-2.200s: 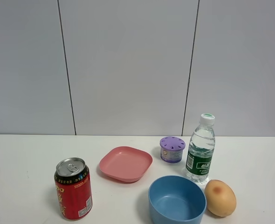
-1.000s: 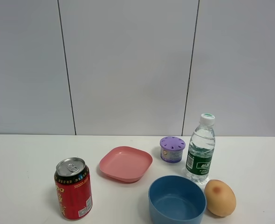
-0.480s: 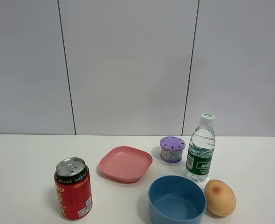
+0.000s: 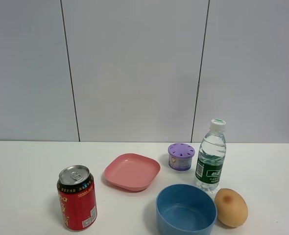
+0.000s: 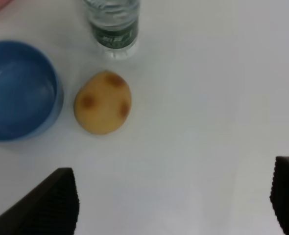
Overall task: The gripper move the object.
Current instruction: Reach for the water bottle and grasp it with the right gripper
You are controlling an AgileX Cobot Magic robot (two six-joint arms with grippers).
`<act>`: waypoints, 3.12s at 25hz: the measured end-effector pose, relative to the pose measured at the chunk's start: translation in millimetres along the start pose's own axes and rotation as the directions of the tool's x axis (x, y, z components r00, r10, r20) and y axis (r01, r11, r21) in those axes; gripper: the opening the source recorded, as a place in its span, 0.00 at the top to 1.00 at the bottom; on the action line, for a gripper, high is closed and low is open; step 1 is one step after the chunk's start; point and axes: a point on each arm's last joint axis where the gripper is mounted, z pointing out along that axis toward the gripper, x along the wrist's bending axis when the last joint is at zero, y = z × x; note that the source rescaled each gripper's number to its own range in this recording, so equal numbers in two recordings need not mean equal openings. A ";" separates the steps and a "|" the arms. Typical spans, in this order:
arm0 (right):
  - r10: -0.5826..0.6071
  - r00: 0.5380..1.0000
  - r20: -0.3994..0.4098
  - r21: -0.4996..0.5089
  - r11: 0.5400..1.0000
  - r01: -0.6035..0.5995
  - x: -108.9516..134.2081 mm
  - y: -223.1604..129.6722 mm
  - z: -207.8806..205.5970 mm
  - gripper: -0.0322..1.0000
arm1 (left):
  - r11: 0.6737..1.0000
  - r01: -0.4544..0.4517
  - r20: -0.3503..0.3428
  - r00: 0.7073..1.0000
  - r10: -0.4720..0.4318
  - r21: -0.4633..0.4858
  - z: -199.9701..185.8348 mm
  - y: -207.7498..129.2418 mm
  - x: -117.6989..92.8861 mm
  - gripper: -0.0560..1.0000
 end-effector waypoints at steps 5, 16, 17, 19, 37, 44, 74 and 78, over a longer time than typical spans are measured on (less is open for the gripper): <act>-0.068 0.998 0.007 -0.129 0.989 0.068 6.7 -10.1 29.3 0.39 | 1.000 0.000 0.000 1.000 0.000 0.000 0.0 0.0 0.0 0.00; -0.120 0.993 0.023 -0.194 0.973 0.122 14.7 -48.4 78.9 0.38 | 1.000 0.000 0.000 1.000 0.000 0.000 0.0 0.0 0.0 0.00; -0.121 0.992 0.026 -0.165 0.979 0.123 12.8 -49.7 85.9 0.36 | 1.000 0.000 0.000 1.000 0.000 0.000 0.0 0.0 0.0 0.00; -0.104 0.994 0.023 -0.109 0.988 0.106 9.1 -52.3 99.2 0.25 | 1.000 0.000 0.000 1.000 0.000 0.000 0.0 0.0 0.0 0.00; -0.018 0.999 0.042 -0.293 0.956 0.029 -2.9 -33.5 142.2 0.00 | 1.000 0.000 0.000 1.000 0.000 0.000 0.0 0.0 0.0 0.00; -0.018 0.999 0.028 -0.357 0.934 0.027 -0.8 -29.2 164.4 0.00 | 1.000 0.000 0.000 1.000 0.000 0.000 0.0 0.0 0.0 0.00; -0.136 0.990 -0.024 -0.588 0.803 0.096 19.1 -30.0 223.5 0.00 | 1.000 0.000 0.000 1.000 0.000 0.000 0.0 0.0 0.0 0.00; -0.141 0.989 -0.032 -0.622 0.778 0.091 23.7 -28.6 225.2 0.02 | 1.000 0.000 0.000 1.000 0.000 0.000 0.0 0.0 0.0 0.00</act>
